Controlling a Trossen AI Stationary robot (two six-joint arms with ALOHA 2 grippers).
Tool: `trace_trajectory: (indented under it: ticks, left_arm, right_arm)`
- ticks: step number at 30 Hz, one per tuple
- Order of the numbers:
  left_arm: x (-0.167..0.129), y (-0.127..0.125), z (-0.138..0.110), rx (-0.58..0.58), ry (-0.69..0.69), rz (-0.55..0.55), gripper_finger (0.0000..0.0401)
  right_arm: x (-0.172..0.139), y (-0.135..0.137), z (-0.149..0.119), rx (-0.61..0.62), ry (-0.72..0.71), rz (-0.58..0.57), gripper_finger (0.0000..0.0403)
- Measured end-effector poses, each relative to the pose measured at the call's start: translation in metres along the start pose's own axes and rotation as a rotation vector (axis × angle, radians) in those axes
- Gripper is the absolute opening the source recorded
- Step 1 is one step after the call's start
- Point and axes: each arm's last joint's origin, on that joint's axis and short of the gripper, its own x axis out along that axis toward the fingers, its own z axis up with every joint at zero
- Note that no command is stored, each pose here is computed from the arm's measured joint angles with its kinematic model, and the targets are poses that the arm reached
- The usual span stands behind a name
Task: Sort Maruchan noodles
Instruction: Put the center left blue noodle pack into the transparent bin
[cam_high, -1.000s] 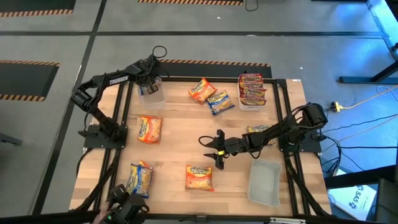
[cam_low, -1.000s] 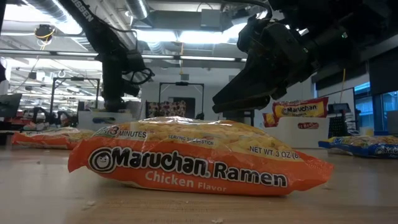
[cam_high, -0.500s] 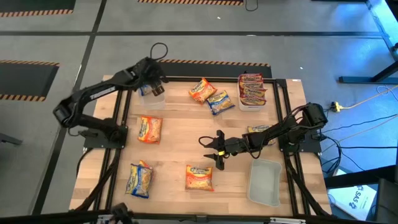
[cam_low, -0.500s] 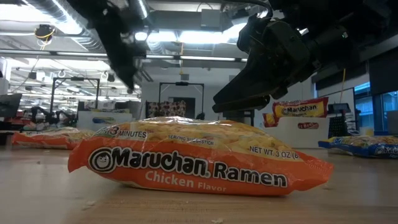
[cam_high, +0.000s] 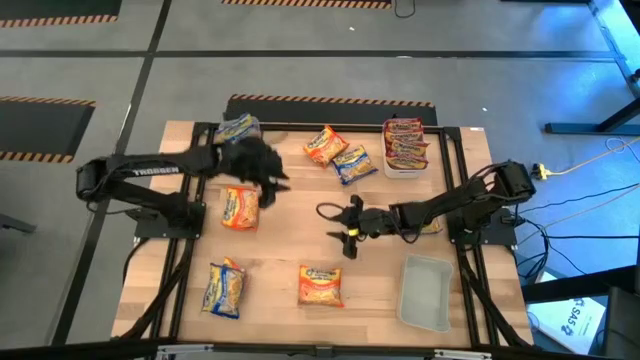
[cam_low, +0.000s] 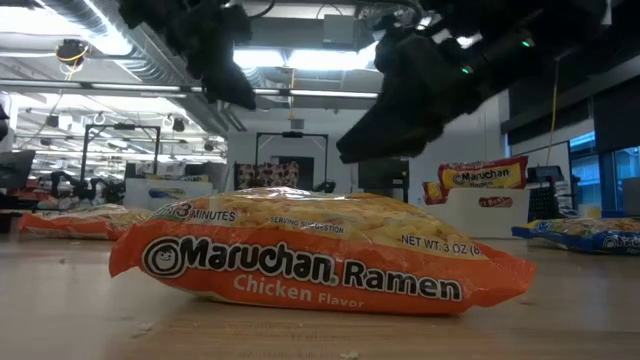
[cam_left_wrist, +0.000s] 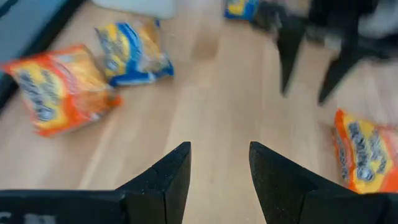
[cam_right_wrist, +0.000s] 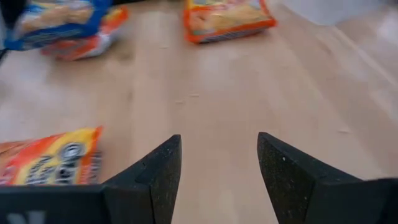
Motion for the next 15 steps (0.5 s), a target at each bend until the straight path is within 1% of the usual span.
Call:
trace_trajectory:
  ticks: [2, 5, 8, 11, 15]
  left_arm:
    - [0.012, -0.014, -0.015, 0.014, -0.006, 0.005, 0.0157]
    - [0.027, -0.034, -0.035, -0.001, -0.082, -0.002, 0.0157]
    - [0.04, -0.051, -0.059, -0.033, -0.14, -0.047, 0.0157]
    - [0.045, -0.063, -0.076, -0.061, -0.197, -0.097, 0.0157]
    - [0.047, -0.074, -0.088, -0.086, -0.235, -0.091, 0.0157]
  right_arm:
    - [-0.002, -0.009, 0.009, -0.015, 0.043, -0.038, 0.0195]
    - [-0.003, -0.024, 0.023, -0.03, 0.137, -0.118, 0.0195]
    - [-0.003, -0.043, 0.04, -0.036, 0.218, -0.221, 0.0195]
    - [-0.001, -0.066, 0.054, -0.022, 0.268, -0.303, 0.0195]
    - [0.0, -0.103, 0.065, 0.038, 0.335, -0.401, 0.0195]
